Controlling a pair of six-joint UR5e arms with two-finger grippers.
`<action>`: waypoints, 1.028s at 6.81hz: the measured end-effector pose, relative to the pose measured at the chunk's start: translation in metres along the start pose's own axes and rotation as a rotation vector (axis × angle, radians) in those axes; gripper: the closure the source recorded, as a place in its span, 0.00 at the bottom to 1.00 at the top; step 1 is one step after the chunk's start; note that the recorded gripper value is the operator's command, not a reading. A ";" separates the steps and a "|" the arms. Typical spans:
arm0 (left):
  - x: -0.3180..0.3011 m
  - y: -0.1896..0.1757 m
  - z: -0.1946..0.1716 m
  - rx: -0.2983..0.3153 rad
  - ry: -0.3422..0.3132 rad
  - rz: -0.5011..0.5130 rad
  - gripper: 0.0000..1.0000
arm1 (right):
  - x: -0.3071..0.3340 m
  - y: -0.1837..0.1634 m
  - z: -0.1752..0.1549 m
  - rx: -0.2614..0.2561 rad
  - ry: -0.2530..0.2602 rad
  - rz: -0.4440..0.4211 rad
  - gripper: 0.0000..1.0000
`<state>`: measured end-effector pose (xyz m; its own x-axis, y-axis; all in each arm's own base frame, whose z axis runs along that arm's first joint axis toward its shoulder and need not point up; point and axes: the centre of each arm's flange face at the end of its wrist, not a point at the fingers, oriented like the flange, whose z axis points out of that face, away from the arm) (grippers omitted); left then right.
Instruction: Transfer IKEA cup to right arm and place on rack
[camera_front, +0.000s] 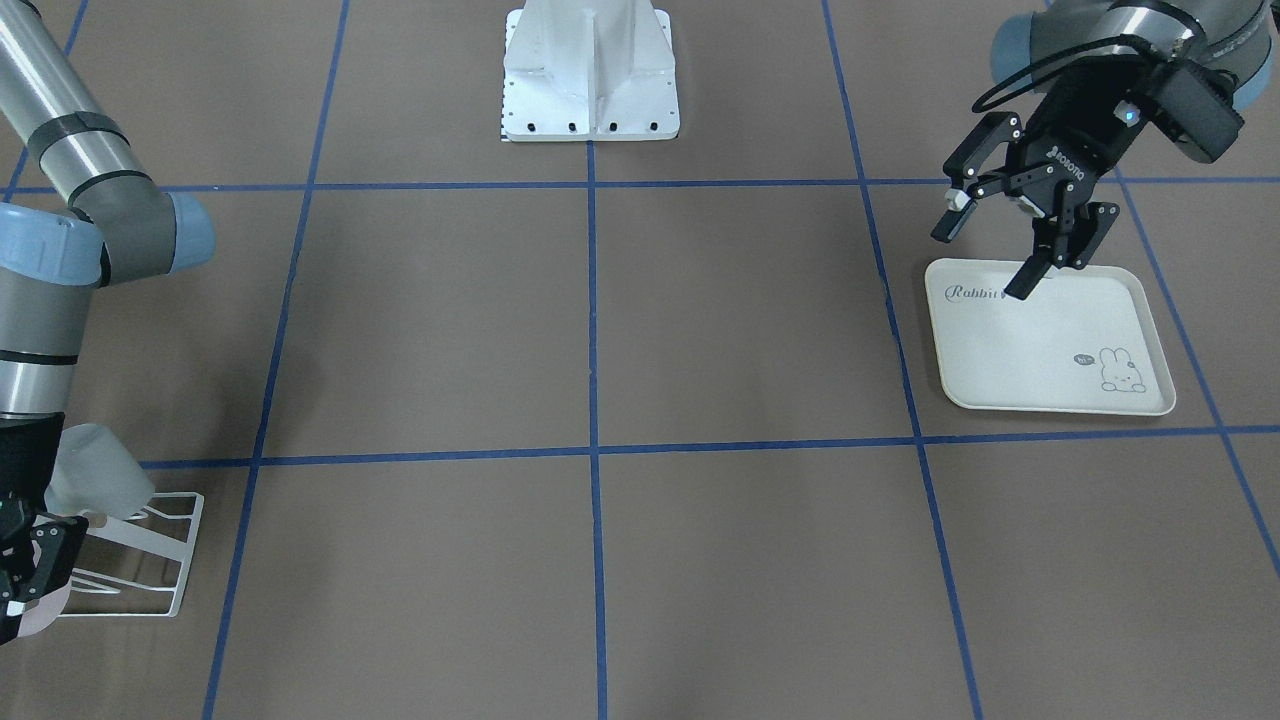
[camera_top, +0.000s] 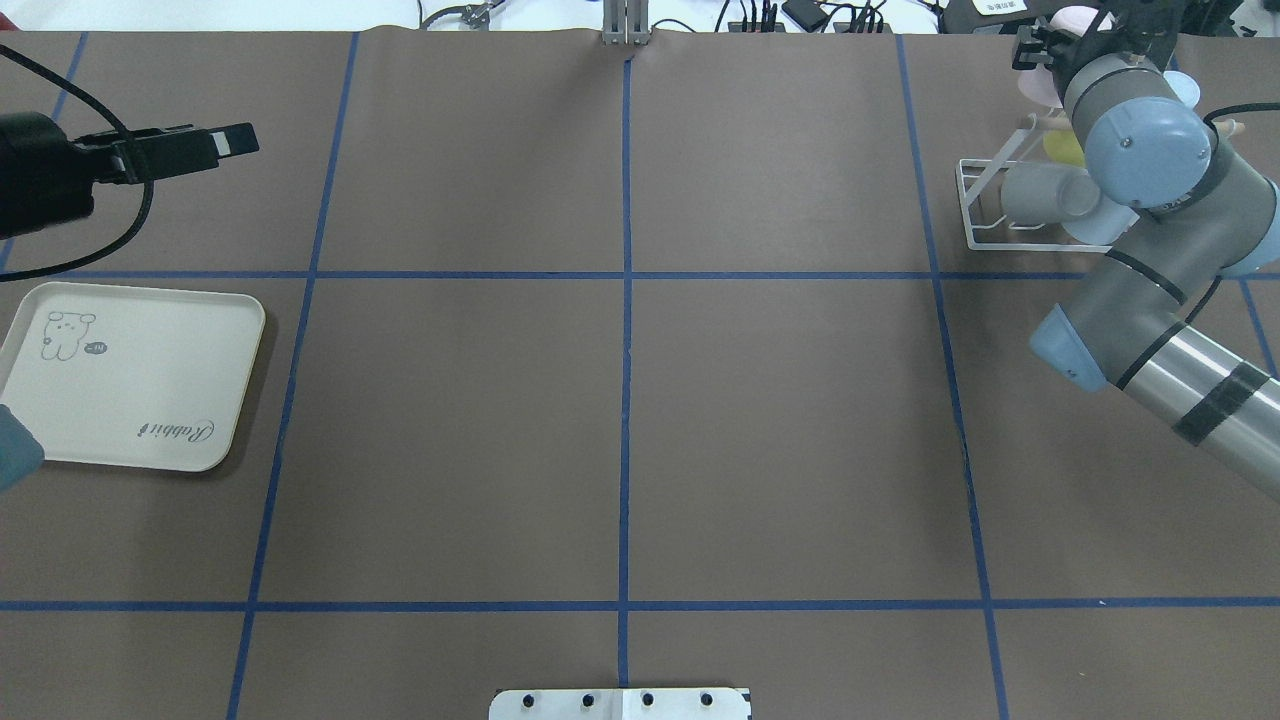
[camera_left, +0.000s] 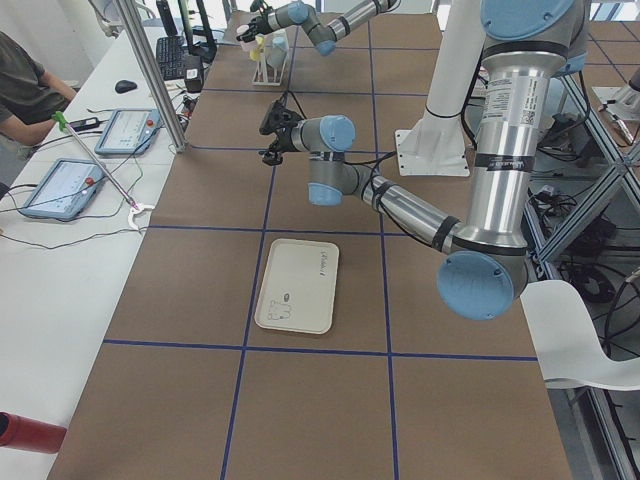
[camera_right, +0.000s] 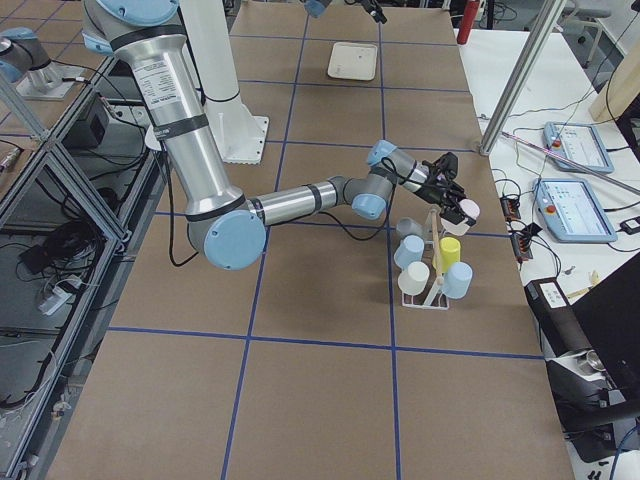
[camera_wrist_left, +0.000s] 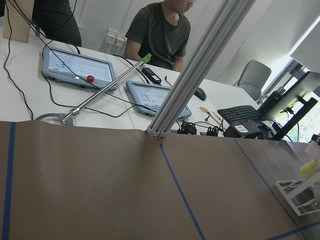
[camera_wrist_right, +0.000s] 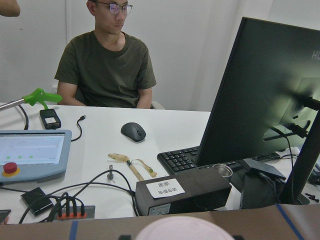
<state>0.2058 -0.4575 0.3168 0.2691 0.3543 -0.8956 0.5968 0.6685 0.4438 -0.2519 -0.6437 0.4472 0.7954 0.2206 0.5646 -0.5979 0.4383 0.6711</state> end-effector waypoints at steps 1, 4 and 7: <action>0.000 0.000 0.000 0.000 0.000 0.000 0.01 | 0.002 0.001 -0.001 0.000 -0.001 -0.001 1.00; -0.001 0.000 0.000 -0.001 -0.002 -0.004 0.01 | 0.007 0.014 -0.007 0.006 -0.024 -0.001 1.00; -0.005 0.004 0.000 -0.007 -0.010 -0.010 0.01 | -0.001 0.023 -0.010 0.002 -0.039 -0.007 1.00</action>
<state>0.2066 -0.4567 0.3233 0.2706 0.3411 -0.9002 0.5939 0.6768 0.4350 -0.2658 -0.6249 0.4573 0.7947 0.1832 0.5787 -0.5930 0.4378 0.6758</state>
